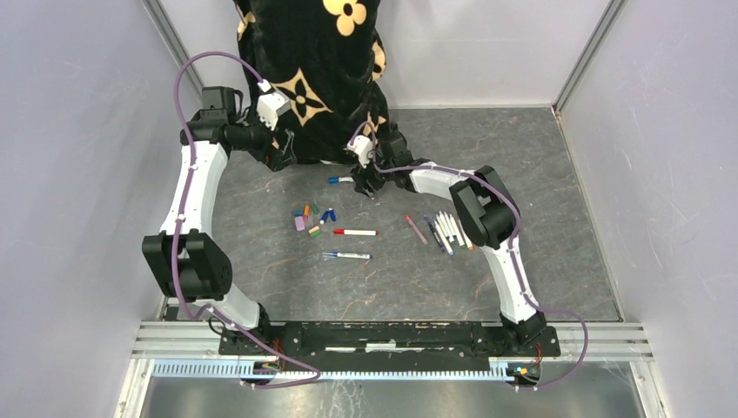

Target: Open the pen caps

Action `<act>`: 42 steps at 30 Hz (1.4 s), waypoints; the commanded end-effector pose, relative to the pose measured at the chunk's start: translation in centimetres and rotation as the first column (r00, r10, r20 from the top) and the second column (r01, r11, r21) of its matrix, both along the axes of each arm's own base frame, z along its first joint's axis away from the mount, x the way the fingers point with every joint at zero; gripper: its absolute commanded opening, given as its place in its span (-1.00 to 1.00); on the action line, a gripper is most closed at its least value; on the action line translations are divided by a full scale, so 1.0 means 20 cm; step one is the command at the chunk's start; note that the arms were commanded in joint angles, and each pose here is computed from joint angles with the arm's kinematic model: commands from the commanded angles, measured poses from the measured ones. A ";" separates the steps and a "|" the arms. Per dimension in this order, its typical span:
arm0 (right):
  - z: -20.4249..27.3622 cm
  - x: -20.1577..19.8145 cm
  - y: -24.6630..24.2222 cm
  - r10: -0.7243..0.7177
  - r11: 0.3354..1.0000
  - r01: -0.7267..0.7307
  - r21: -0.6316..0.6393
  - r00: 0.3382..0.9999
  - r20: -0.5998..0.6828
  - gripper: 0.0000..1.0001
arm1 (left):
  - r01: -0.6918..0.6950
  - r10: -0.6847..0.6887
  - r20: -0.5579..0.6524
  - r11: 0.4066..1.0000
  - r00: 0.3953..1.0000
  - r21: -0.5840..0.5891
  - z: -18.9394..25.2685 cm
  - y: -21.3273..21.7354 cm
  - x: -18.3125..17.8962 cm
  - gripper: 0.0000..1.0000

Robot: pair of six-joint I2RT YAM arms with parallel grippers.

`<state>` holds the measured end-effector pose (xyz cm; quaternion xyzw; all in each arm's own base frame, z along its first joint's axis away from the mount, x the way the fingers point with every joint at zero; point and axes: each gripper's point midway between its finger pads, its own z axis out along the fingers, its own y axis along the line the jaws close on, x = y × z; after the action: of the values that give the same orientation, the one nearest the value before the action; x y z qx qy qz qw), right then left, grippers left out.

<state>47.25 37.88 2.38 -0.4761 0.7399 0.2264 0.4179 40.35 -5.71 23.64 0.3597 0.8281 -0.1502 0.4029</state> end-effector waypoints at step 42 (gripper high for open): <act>0.61 -1.17 -0.06 0.416 0.891 -0.261 0.371 0.797 -0.438 -1.00 | 0.709 -0.756 0.084 0.641 0.649 0.294 -0.33 -0.44 -0.59 0.96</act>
<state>26.08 36.42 11.53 -0.4459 0.7192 0.4721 0.2469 27.61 -13.35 16.11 0.6787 0.6309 -0.2124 0.3101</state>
